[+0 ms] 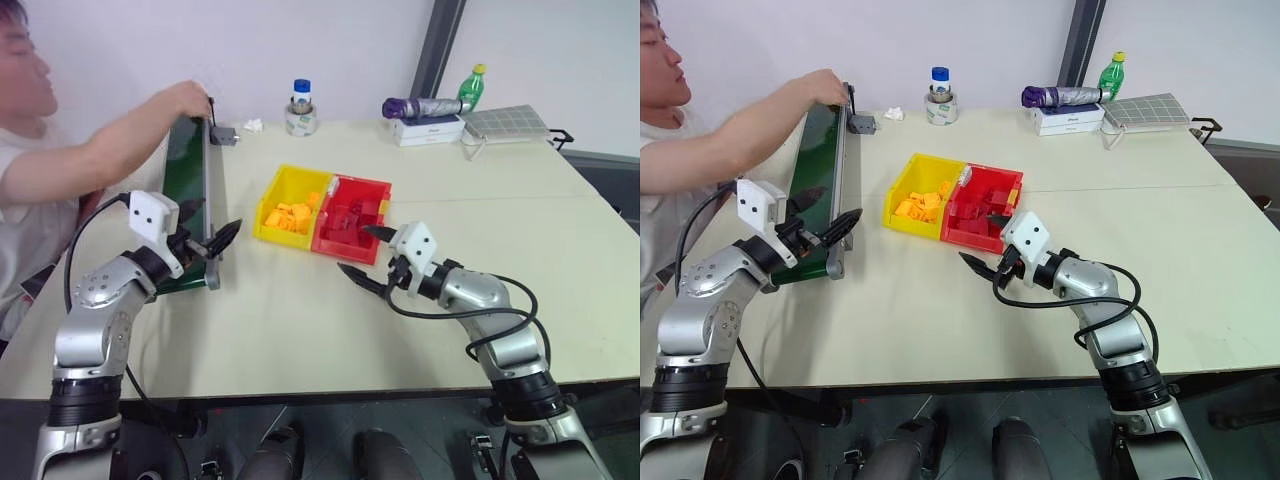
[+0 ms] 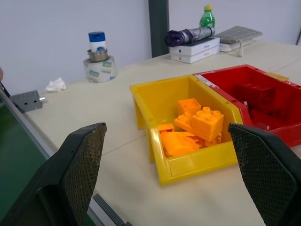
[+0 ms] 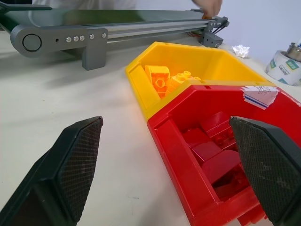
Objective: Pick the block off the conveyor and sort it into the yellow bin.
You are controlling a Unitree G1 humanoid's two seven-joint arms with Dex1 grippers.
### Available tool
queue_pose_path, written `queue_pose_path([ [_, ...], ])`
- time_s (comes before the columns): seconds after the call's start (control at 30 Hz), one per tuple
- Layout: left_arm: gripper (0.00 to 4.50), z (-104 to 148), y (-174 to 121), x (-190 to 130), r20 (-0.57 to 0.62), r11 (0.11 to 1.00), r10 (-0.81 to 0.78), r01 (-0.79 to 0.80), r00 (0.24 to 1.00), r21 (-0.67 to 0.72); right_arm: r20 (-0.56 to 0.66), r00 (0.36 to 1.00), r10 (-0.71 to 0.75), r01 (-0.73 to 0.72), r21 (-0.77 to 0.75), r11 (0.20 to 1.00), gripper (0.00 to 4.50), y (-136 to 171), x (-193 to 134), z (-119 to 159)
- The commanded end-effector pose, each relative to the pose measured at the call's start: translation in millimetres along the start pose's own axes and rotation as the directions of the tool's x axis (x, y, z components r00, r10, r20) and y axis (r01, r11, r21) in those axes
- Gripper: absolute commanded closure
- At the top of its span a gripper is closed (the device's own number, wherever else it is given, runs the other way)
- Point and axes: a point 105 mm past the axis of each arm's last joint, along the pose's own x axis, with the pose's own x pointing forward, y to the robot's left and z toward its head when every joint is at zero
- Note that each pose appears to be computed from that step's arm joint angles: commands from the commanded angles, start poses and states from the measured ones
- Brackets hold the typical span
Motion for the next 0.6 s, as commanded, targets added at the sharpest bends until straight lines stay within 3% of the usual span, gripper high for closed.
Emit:
queue_pose_path([
  [0.03,0.12,15.1,-2.1,2.4,0.050,1.000,-0.017,0.016,0.999,0.023,0.048,0.999,0.009,-0.008,-0.036,0.999,0.00,1.5,2.0,14.4],
  [0.6,0.12,20.3,-1.8,-3.2,0.097,1.000,0.003,-0.004,0.995,0.011,0.051,0.999,0.014,-0.012,-0.034,0.999,0.00,2.7,3.8,14.2],
])
